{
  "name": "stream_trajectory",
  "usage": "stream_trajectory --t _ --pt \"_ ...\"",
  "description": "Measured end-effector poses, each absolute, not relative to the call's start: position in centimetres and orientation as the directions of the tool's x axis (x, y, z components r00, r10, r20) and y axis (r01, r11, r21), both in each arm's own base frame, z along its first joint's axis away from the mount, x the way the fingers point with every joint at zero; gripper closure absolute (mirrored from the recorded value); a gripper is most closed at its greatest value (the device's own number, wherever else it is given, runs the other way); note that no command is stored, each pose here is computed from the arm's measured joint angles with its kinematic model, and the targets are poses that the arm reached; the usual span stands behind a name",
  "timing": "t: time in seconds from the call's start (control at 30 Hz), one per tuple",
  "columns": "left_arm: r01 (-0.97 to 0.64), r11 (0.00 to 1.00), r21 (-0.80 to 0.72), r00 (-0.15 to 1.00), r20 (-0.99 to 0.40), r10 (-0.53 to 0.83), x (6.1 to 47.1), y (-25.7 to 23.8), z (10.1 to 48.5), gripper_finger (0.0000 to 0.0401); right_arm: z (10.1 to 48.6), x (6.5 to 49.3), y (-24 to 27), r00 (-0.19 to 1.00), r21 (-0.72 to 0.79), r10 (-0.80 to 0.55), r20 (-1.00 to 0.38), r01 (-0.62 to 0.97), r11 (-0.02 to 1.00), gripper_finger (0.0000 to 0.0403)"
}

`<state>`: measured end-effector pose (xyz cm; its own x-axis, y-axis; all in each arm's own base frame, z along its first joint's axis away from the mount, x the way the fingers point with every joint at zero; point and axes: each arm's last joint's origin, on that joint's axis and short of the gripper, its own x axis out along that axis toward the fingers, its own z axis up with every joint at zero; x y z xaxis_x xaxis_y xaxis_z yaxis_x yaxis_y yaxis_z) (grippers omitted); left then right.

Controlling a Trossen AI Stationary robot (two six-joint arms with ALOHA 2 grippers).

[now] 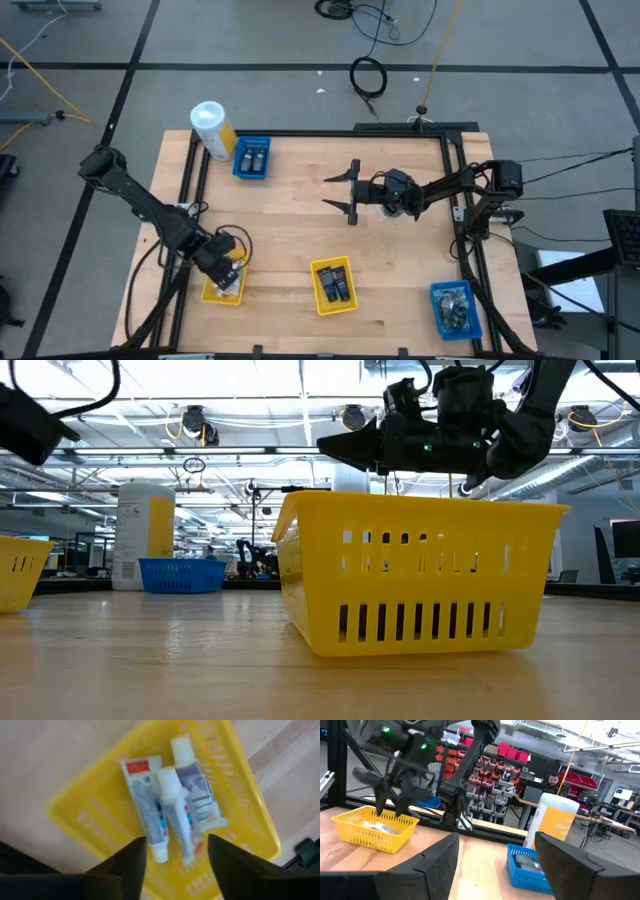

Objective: Pick & Place Travel size toiletries
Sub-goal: Put the black hairbrush into the bottom blue bin

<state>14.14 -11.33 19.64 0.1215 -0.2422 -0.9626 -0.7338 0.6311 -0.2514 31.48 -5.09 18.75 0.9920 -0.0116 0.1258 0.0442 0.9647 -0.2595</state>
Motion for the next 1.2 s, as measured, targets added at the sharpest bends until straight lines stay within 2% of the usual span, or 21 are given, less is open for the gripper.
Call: stream_trajectory --t 0.1,0.17,0.27,0.33,0.43,0.53,0.7,0.87,1.0,1.07,1.2 --pt "-0.689 0.675 -0.265 0.208 -0.964 -0.166 14.0 -10.0 20.5 0.0162 18.4 31.5 -5.1 0.995 -0.263 -0.019 0.094 0.043 0.964 0.0151" --pt "-0.628 0.744 -0.228 0.376 -0.926 0.033 14.4 -9.0 20.9 0.0148 18.2 31.4 -5.2 0.996 -0.260 -0.061 0.067 0.077 0.963 0.0151" --pt "-0.557 0.819 -0.136 0.634 -0.707 0.314 16.0 -8.5 22.0 0.0141 18.2 30.8 -5.5 0.982 -0.252 -0.189 0.031 0.190 0.949 0.0151" --pt "-0.502 0.862 -0.071 0.731 -0.568 0.379 17.3 -8.4 22.1 0.0143 17.8 30.4 -6.0 0.962 -0.250 -0.271 -0.034 0.254 0.934 0.0152" --pt "-0.409 0.913 -0.003 0.830 -0.417 0.370 19.6 -7.5 20.8 0.0155 17.2 29.7 -6.9 0.929 -0.229 -0.335 -0.159 0.296 0.927 0.0152" --pt "-0.317 0.947 -0.046 0.918 -0.265 0.294 21.2 -5.5 19.2 0.0171 16.6 28.8 -7.8 0.886 -0.207 -0.359 -0.294 0.308 0.929 0.0152" --pt "-0.278 0.953 -0.116 0.957 -0.119 0.265 22.6 -1.7 16.6 0.0197 15.8 26.9 -8.5 0.766 -0.186 -0.394 -0.508 0.349 0.919 0.0152" --pt "-0.280 0.950 -0.136 0.954 -0.147 0.261 25.4 0.9 15.0 0.0219 14.5 23.9 -8.8 0.588 -0.136 -0.439 -0.679 0.487 0.863 0.0152" --pt "-0.239 0.963 -0.123 0.961 -0.175 0.216 28.8 1.8 14.2 0.0233 12.8 20.1 -8.6 0.484 -0.137 -0.516 -0.706 0.622 0.771 0.0152" --pt "-0.210 0.972 -0.106 0.964 -0.191 0.187 30.4 2.0 13.6 0.0239 12.6 18.2 -8.2 0.472 -0.117 -0.555 -0.685 0.681 0.723 0.0152" --pt "-0.160 0.985 -0.067 0.968 -0.204 0.144 33.4 2.0 12.8 0.0248 11.8 14.7 -7.0 0.519 0.010 -0.545 -0.659 0.730 0.683 0.0152"
